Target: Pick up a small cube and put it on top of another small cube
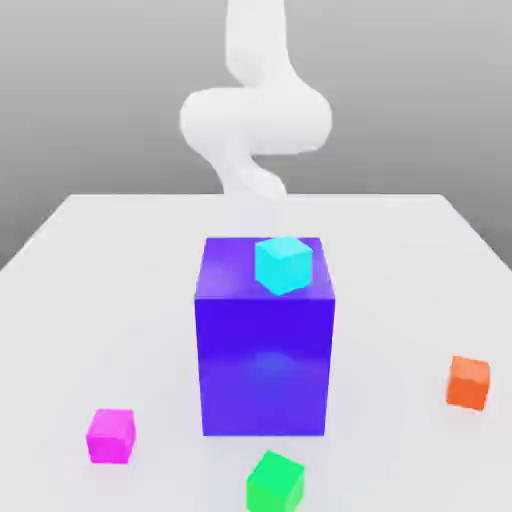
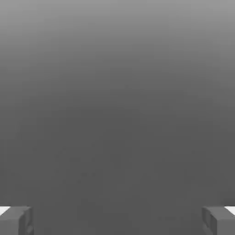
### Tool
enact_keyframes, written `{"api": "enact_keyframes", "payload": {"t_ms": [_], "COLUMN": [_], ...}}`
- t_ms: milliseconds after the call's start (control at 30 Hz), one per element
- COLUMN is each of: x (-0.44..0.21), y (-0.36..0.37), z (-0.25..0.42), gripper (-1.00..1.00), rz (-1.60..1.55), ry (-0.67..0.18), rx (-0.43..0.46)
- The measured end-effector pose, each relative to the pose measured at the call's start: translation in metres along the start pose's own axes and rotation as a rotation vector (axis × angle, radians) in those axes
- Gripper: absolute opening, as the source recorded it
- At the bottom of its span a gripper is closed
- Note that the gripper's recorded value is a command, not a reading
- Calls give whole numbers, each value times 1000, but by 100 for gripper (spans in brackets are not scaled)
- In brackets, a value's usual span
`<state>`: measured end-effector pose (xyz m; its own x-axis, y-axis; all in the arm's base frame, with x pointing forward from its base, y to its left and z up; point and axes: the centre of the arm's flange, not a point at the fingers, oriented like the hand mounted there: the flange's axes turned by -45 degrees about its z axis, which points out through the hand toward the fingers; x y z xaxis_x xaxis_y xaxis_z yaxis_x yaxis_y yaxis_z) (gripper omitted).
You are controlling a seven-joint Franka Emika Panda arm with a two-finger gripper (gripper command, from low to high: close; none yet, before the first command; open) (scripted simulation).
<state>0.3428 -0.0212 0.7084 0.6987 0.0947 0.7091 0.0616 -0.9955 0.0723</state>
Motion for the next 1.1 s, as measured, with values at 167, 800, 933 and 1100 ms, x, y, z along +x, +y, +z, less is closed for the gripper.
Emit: {"api": "enact_keyframes", "payload": {"t_ms": [167, 800, 933, 1100], "x": [-14, -90, -111, -139], "y": [42, 164, 179, 190], "z": [5, 99, 132, 176], "gripper": [0, 0, 0, 0], "rz": [-225, -1076, -1265, -1506], "ry": [-24, -168, -195, -220], "rx": [-4, 129, 194, 295]}}
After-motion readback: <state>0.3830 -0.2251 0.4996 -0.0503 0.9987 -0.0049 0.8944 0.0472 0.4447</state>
